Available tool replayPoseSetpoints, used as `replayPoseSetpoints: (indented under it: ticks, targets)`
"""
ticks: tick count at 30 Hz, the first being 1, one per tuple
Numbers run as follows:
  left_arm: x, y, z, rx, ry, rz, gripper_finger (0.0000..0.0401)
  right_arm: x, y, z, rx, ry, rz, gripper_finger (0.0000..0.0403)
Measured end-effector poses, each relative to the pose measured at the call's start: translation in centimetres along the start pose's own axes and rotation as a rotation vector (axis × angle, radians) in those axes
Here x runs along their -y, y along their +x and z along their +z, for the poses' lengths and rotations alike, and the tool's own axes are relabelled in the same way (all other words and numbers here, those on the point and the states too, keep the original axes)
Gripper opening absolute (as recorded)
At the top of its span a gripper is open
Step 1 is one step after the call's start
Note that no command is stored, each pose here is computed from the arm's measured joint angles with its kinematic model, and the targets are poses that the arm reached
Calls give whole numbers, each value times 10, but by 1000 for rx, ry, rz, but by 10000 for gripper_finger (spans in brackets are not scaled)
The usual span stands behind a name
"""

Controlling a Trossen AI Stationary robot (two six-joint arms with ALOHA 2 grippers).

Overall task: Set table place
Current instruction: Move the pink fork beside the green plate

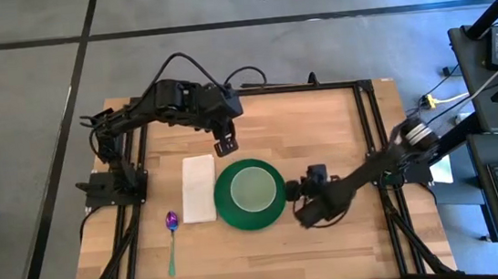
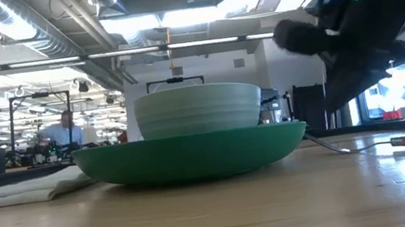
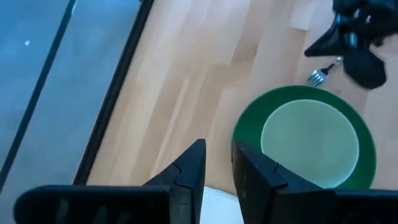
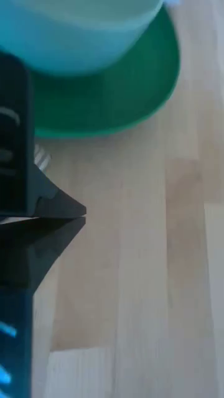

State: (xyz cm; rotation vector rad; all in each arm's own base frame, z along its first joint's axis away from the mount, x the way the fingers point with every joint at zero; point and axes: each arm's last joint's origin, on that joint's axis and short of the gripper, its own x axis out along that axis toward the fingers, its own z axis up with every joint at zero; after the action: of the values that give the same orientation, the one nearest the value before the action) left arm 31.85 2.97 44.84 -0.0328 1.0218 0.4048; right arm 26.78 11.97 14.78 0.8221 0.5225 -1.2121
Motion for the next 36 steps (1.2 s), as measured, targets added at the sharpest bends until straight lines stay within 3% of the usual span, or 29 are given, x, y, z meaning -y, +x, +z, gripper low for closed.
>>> replayPoseSetpoints:
  ticks: [6,10,22,29,36]
  targets:
    - [-4,1,0,3,-17,32,71,-17,-6,0,24,-52,-53,0]
    - [-3,1,0,2,-16,29,71,-24,-26,17,28,-167,-93,13]
    - [-4,1,0,5,-53,43,71,-33,-48,57,-157,-472,-304,108]
    - [-4,1,0,6,-128,42,71,-30,-43,56,-321,-451,-374,174]
    - [4,-1,-1,11,-212,27,71,-24,-60,36,-447,-493,-361,188]
